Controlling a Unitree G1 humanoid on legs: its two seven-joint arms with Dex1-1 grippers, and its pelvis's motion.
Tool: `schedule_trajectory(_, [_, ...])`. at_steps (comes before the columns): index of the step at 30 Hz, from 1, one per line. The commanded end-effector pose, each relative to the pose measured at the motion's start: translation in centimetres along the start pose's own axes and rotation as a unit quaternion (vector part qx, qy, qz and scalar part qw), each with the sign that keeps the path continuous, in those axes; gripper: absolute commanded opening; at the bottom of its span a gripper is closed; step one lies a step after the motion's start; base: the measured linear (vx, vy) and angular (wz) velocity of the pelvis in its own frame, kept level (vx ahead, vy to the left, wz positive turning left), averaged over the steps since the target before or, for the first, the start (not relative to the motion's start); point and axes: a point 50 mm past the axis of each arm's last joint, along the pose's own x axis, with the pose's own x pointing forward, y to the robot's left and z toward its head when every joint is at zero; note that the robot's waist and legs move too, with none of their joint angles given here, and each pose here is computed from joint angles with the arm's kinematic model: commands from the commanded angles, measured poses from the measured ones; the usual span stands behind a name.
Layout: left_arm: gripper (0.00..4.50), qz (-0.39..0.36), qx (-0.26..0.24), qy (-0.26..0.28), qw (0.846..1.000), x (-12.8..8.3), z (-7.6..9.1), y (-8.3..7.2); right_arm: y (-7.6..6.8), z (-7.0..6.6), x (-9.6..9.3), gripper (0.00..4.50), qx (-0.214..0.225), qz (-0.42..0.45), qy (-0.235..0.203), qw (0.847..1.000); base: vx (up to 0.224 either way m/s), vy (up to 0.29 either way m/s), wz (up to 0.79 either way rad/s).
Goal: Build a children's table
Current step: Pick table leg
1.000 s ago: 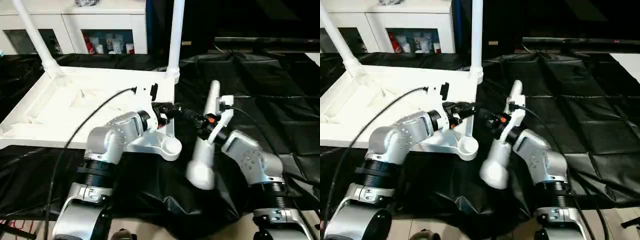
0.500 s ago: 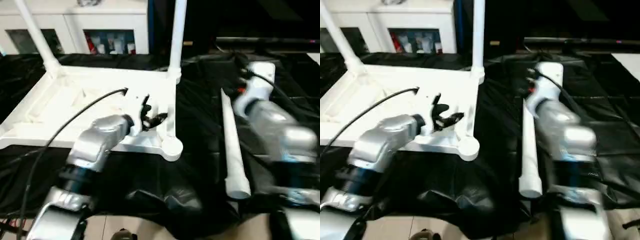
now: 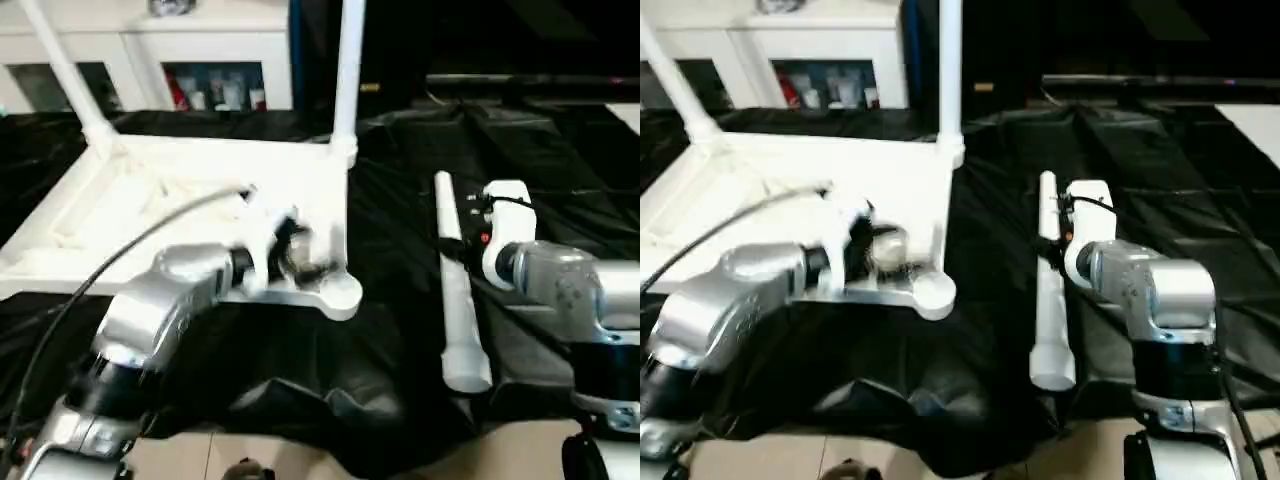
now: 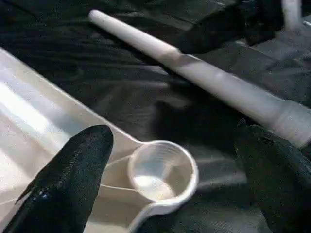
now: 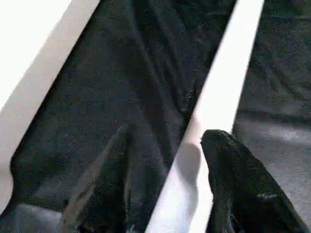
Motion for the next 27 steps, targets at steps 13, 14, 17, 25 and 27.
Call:
schedule_trajectory(13, [4.5,-0.009,0.014,0.014,1.0,-0.2,0.0,-0.7,0.1,-2.1,0.1,3.41,-0.002,0.014,0.072,0.997,0.0,0.0,0.0])
schedule_trajectory(14, [4.5,-0.008,0.014,0.014,1.0,-0.2,0.0,-0.7,0.1,-2.5,0.2,3.41,0.008,0.023,0.081,0.996,0.0,0.0,0.0])
schedule_trajectory(17, [4.5,-0.005,0.014,0.009,1.0,-0.1,0.1,-0.6,0.3,-3.4,0.5,3.41,0.03,0.038,0.1,0.994,0.0,0.0,0.0])
schedule_trajectory(25, [4.5,-0.006,0.017,0.01,1.0,-0.2,0.1,-0.7,-0.1,-4.5,0.8,2.73,0.049,0.044,0.117,0.991,0.0,0.0,0.0])
schedule_trajectory(27, [4.5,-0.007,0.018,0.011,1.0,-0.2,0.1,-0.7,-0.3,-4.8,0.9,2.62,0.052,0.043,0.121,0.99,0.0,0.0,0.0])
